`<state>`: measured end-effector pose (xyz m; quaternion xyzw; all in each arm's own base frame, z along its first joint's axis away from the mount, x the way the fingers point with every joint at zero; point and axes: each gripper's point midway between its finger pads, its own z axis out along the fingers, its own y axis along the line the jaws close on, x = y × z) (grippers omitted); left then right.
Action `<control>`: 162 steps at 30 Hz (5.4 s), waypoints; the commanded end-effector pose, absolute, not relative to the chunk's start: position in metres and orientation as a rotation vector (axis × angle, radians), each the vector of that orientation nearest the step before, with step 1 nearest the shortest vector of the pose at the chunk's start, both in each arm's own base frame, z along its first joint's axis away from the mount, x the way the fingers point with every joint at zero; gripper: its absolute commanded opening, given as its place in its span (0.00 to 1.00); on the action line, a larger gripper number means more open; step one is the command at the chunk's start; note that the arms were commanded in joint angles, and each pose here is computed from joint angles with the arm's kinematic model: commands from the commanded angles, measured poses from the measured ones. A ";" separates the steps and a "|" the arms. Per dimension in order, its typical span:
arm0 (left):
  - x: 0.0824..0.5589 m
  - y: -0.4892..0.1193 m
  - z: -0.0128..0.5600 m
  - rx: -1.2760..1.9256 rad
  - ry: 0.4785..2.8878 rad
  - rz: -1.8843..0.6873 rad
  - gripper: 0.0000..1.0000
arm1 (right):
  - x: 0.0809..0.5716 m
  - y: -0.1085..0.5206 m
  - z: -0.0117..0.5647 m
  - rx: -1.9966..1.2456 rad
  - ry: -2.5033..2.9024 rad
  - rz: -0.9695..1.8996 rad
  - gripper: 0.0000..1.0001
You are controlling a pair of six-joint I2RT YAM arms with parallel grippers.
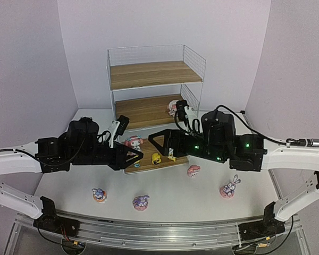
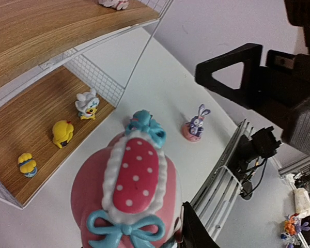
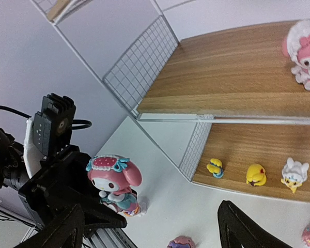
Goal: Place and organize the plastic toys onto the shelf
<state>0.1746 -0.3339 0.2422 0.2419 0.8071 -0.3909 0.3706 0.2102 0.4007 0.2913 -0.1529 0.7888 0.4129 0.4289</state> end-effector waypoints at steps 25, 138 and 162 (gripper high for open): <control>0.168 -0.371 0.273 0.896 1.927 -0.999 0.00 | 0.197 0.469 0.252 -0.572 2.176 1.114 0.70; 0.168 -0.244 0.268 0.286 1.968 -0.977 1.00 | 0.356 0.430 0.300 -0.421 1.458 0.553 0.19; 0.167 -0.247 0.271 0.296 1.965 -0.987 1.00 | 0.351 0.425 0.302 -0.420 1.458 0.568 0.69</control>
